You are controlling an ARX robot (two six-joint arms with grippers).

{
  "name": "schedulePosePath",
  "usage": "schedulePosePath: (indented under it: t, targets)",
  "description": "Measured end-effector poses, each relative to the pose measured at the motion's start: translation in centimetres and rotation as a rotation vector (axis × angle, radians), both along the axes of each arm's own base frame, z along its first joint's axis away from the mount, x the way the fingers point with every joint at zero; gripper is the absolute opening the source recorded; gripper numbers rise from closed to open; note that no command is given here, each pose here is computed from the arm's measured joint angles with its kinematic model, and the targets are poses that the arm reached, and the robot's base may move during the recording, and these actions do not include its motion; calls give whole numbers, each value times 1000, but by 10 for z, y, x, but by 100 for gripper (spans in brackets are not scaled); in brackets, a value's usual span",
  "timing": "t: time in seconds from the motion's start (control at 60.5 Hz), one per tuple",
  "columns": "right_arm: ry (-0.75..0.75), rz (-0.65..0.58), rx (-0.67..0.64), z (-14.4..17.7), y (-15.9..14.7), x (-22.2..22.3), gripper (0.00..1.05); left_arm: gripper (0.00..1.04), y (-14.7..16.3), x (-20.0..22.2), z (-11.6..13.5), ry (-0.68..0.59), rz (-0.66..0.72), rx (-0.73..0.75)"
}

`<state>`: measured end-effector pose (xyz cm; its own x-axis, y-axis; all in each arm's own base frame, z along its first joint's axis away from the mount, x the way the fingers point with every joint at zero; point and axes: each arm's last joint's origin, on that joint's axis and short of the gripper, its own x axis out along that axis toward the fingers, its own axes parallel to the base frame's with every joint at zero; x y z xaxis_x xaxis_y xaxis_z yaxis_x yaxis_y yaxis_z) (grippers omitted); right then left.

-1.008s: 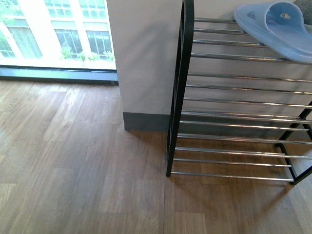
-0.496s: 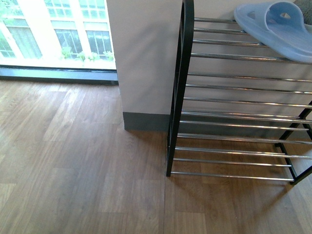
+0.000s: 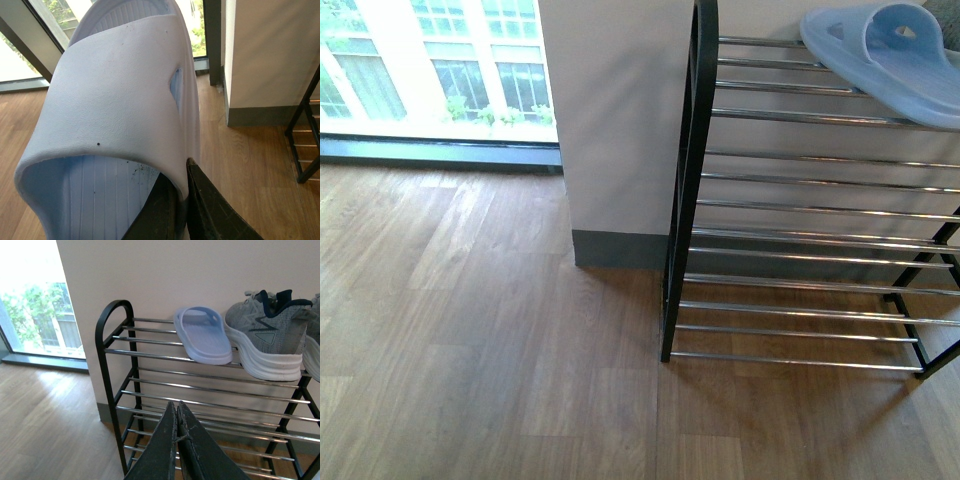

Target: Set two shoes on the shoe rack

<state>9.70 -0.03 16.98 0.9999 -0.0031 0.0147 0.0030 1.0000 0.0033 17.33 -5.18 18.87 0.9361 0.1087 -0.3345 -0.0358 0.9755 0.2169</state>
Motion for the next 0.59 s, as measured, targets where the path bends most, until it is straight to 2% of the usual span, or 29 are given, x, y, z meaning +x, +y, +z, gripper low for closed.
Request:
schedulePosePath:
  t: [0.215,0.496,0.595]
  targets:
    - [-1,0,0,0,0,0,3,2,0,0,0,0,0,0]
    - [-2,4,0,0,0,0,77,2,0,0,0,0,4,1]
    - [-2,4,0,0,0,0,97,2,0,0,0,0,3,1]
